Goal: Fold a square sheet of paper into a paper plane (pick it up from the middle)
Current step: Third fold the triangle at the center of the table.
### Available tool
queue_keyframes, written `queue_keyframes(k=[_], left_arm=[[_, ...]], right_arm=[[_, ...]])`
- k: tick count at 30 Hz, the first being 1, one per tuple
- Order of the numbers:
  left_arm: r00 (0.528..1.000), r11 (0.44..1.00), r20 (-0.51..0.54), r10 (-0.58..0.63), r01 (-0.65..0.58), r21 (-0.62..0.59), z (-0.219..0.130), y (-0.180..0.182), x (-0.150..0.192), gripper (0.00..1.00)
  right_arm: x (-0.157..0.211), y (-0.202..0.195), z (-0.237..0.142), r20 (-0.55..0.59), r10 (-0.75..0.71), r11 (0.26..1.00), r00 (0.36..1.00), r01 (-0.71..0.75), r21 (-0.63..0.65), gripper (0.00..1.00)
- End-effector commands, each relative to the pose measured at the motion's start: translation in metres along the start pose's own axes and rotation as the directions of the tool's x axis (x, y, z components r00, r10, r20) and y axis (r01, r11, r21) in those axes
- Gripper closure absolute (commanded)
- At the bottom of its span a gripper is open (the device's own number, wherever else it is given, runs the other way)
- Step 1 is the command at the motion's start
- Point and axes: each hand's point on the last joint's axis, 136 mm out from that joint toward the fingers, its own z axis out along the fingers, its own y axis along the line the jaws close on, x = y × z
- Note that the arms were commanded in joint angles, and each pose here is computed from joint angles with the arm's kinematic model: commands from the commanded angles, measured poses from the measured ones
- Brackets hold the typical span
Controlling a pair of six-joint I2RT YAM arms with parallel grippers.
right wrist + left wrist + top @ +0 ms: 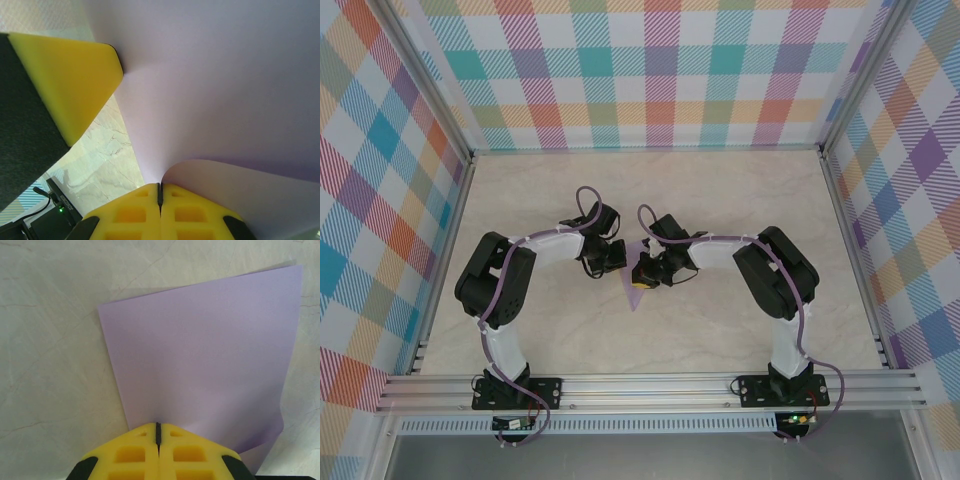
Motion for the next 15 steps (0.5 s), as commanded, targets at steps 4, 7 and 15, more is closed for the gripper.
queue_keyframes(k=[4, 7, 15], left_arm=[[0.996, 0.998, -0.08, -0.025, 0.02, -0.064, 0.0148, 0.0218, 0.02, 1.0], [0.996, 0.998, -0.081, -0.025, 0.02, -0.064, 0.0151, 0.022, 0.0204, 1.0], [0.996, 0.998, -0.081, -0.025, 0.019, -0.064, 0.0148, 0.0224, 0.0207, 1.0]], right_arm=[[-0.0038, -0.0011, 0.0051, 0.004, 0.007, 1.0, 1.0, -0.007, 0.013, 0.98], [-0.0042, -0.0018, 0.0058, 0.006, 0.009, 1.0, 1.0, -0.009, 0.013, 0.98], [-0.0025, -0.0086, 0.0094, -0.002, 0.017, 0.999, 1.0, -0.017, 0.029, 0.98]])
